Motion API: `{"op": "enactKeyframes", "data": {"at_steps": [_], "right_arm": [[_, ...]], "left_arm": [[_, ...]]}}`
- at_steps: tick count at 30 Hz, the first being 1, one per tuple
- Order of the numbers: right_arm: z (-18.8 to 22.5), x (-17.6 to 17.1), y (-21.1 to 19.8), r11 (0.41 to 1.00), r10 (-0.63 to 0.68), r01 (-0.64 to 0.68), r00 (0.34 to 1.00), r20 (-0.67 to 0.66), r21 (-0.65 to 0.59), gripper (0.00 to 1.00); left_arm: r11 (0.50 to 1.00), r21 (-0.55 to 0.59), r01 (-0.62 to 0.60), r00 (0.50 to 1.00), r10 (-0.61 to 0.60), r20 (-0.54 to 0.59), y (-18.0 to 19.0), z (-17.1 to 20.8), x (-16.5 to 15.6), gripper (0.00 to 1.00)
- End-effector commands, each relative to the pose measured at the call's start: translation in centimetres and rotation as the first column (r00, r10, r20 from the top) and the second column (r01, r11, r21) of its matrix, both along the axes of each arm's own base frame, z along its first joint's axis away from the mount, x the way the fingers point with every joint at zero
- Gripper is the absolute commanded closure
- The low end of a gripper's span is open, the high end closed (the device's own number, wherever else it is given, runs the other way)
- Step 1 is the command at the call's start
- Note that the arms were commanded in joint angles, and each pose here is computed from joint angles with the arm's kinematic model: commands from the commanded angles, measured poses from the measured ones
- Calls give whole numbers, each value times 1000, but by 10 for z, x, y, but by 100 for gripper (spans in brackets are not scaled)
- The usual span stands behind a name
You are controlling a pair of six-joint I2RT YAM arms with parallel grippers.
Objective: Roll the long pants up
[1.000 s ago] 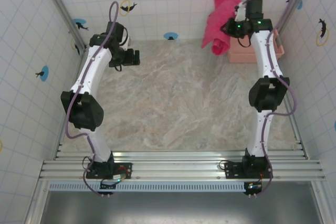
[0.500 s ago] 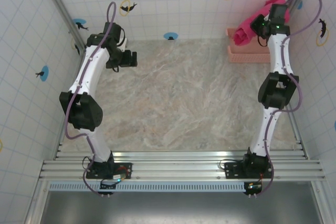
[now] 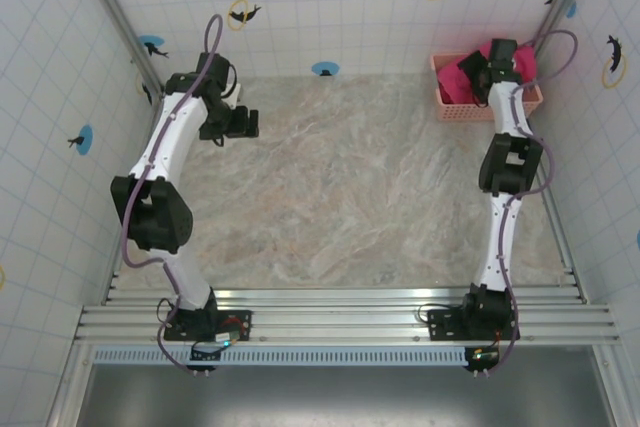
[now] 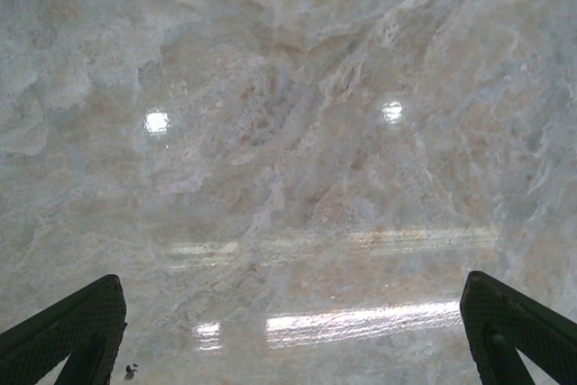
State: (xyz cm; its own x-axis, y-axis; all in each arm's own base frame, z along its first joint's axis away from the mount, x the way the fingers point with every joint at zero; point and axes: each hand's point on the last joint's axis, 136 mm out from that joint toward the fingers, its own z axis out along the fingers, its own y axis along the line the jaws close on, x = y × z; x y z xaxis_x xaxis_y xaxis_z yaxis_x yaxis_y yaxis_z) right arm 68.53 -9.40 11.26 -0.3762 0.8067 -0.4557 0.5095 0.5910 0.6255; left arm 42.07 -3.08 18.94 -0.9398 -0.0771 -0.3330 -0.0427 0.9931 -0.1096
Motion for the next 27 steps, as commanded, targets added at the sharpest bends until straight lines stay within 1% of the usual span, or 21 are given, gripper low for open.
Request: {"op": "enactKeyframes", "data": {"at_steps": [1,2,3,5,6,7,9,11,12,14,17,18,19,20,21,23,24,25,26,27], "right_arm": [[65,-39,-7,993,-109,106,992,-71,-46,2],[76,-60,-9,989,-137,128,983,-124,-73,2],[85,-76,-7,986,-140,124,978,-157,-109,2],[104,-108,0,973,-144,100,968,-206,-209,2],[123,-122,2,966,-140,92,971,-192,-242,2],[133,-135,6,961,-123,69,975,-188,-268,2],[148,-158,14,948,-80,19,980,-181,-319,2],[165,-180,27,921,14,-70,989,-148,-383,2],[170,-190,34,899,66,-117,989,-133,-422,2],[172,-217,54,834,189,-218,976,-109,-507,2],[151,-260,76,743,317,-298,945,-76,-599,2],[144,-271,78,717,333,-293,941,-58,-633,2],[126,-287,74,701,306,-273,950,-69,-658,2],[103,-297,75,671,325,-292,942,-84,-681,2],[84,-310,76,635,350,-334,928,-127,-696,2],[51,-337,74,596,374,-415,901,-220,-688,2],[43,-342,76,577,398,-435,889,-227,-691,2],[38,-346,79,562,420,-432,884,-207,-705,2],[38,-348,80,546,429,-401,888,-165,-736,2],[42,-347,79,545,425,-346,899,-104,-764,2]], "left_arm": [[1000,2,-7,993,6,116,16,15,3,3],[1000,-9,-26,990,27,140,23,14,2,3],[999,-14,-41,985,43,168,29,14,2,3],[996,23,-81,970,73,233,48,16,0,3],[994,59,-95,962,77,262,57,16,-1,3],[988,112,-102,953,65,297,65,16,-4,3],[981,187,-54,940,-14,341,69,7,-8,3],[970,243,7,928,-97,360,68,-9,-14,3],[967,254,14,923,-110,368,69,-16,-17,3],[973,229,33,908,-125,400,62,-35,-20,3],[982,177,57,861,-138,490,48,-59,-19,3],[983,176,48,848,-133,513,49,-67,-19,3],[984,172,35,833,-124,540,49,-74,-18,3],[984,178,25,818,-122,562,50,-80,-17,3],[983,183,16,809,-121,576,51,-84,-15,3],[974,224,24,800,-153,580,52,-93,-10,3],[970,243,26,786,-170,594,52,-95,-6,3],[964,262,48,786,-199,585,50,-95,-4,3],[960,269,80,777,-229,586,45,-97,-1,3],[953,276,124,775,-266,574,37,-100,2,2]]}}
